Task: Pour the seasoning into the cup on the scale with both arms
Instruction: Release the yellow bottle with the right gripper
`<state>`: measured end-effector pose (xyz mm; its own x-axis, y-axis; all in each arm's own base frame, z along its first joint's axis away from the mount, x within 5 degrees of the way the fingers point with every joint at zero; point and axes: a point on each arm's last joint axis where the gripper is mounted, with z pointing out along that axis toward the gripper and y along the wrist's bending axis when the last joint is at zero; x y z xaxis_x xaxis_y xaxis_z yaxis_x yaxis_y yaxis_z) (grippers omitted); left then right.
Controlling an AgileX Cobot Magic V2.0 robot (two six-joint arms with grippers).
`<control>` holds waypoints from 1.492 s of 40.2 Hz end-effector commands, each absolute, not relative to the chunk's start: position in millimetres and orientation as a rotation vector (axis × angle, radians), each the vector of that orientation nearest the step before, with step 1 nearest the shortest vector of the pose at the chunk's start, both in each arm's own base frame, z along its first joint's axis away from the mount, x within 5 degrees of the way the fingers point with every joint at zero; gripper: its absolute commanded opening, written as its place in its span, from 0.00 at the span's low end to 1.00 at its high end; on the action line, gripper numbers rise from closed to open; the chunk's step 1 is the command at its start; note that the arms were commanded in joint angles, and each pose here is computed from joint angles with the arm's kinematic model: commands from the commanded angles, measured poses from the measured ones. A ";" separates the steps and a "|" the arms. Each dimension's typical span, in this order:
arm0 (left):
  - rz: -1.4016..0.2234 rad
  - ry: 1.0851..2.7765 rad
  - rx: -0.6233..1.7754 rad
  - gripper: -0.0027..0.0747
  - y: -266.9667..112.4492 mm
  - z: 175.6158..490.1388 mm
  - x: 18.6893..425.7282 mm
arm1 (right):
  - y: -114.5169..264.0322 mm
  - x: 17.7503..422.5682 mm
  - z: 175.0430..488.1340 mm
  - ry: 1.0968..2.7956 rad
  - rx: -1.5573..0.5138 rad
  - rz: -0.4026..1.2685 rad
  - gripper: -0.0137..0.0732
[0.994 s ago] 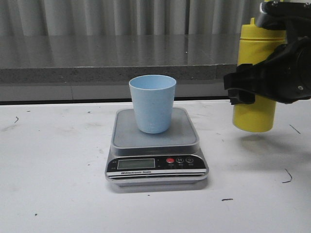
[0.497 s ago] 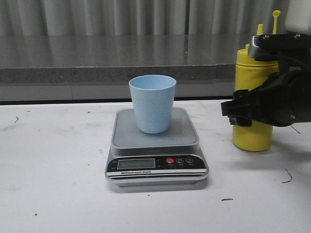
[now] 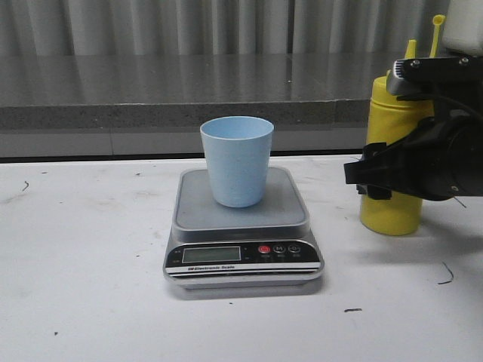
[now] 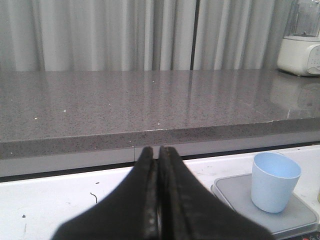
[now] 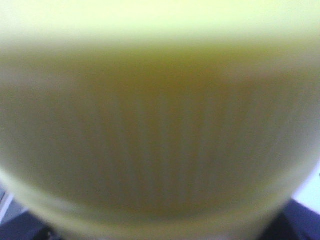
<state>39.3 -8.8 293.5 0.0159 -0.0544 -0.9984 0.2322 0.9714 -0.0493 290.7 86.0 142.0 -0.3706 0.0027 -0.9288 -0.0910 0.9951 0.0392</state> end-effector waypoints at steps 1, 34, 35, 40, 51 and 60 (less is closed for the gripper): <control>-0.248 1.449 0.124 0.01 -8.9 308.1 37.9 | 85.4 291.8 156.3 1.857 -0.066 0.101 0.38; -0.248 1.449 0.124 0.01 -8.9 308.1 37.9 | 88.7 276.8 173.2 1.767 -0.124 0.129 0.85; -0.248 1.449 0.124 0.01 -8.9 308.1 37.9 | 88.5 275.4 175.9 1.759 -0.124 0.132 0.85; -0.248 1.449 0.124 0.01 -8.9 308.1 37.9 | 86.2 267.0 185.1 1.724 -0.120 0.140 0.85; -0.248 1.449 0.124 0.01 -8.9 308.1 37.9 | 75.8 240.3 189.4 1.720 -0.120 0.142 0.85; -0.248 1.449 0.124 0.01 -8.9 308.1 37.9 | 65.7 214.9 194.1 1.706 -0.116 0.148 0.85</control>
